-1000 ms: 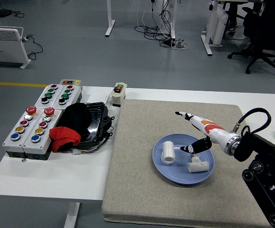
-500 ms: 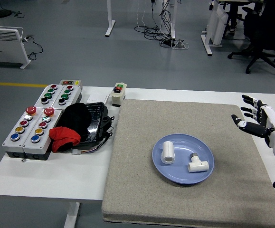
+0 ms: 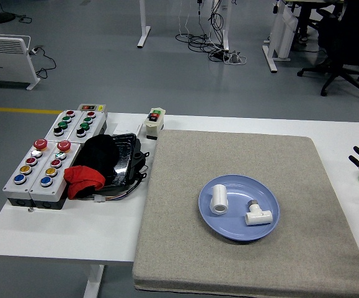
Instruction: Pick pipe place plate twice
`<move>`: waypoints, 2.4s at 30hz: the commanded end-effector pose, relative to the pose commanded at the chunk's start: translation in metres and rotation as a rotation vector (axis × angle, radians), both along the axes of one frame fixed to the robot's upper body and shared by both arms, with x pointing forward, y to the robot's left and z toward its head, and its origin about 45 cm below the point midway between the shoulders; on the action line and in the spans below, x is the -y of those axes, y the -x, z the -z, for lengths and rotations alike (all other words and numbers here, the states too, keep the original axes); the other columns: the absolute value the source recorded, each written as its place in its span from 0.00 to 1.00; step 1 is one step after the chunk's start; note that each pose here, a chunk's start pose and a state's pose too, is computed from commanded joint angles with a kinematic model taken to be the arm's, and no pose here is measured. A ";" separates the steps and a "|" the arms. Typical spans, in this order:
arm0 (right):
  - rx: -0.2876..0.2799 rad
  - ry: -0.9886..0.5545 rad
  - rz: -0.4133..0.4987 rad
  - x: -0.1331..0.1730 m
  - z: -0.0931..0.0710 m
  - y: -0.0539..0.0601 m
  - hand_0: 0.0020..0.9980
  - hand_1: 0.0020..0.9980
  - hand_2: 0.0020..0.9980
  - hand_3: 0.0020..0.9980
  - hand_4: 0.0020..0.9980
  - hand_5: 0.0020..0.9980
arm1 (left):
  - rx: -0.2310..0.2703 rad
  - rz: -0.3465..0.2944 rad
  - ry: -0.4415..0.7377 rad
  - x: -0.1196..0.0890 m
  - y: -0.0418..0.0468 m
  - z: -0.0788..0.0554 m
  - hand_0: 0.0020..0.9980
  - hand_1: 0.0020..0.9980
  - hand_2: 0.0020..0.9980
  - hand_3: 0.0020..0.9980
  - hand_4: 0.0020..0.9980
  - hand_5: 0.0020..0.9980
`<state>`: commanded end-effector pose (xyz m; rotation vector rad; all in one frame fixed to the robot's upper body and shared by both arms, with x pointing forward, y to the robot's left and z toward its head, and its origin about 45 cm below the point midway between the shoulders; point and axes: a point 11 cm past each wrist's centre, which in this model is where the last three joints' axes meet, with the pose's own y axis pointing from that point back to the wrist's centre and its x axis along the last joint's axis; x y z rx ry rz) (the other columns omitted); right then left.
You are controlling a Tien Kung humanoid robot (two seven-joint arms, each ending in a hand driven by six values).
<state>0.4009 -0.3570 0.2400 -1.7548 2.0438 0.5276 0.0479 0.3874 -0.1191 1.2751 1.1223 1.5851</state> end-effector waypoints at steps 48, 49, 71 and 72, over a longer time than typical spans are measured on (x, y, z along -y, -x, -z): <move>-0.011 0.031 -0.004 -0.004 0.021 0.007 0.89 0.84 0.91 0.87 0.53 0.63 | -0.015 0.008 0.001 0.001 0.0041 0.001 0.62 0.58 0.51 0.58 0.27 1.00; -0.011 0.033 -0.004 -0.005 0.022 0.008 0.89 0.84 0.91 0.87 0.53 0.63 | -0.016 0.009 0.000 0.001 0.0042 0.001 0.62 0.58 0.51 0.58 0.27 1.00; -0.006 0.085 0.013 -0.006 0.025 0.008 0.94 0.88 0.97 0.92 0.53 0.62 | -0.020 0.009 0.001 0.001 0.0065 0.001 0.62 0.58 0.52 0.58 0.27 1.00; -0.006 0.086 0.014 -0.006 0.025 0.008 0.95 0.88 0.97 0.92 0.53 0.61 | -0.019 0.009 0.001 0.001 0.0065 0.001 0.62 0.58 0.52 0.59 0.27 1.00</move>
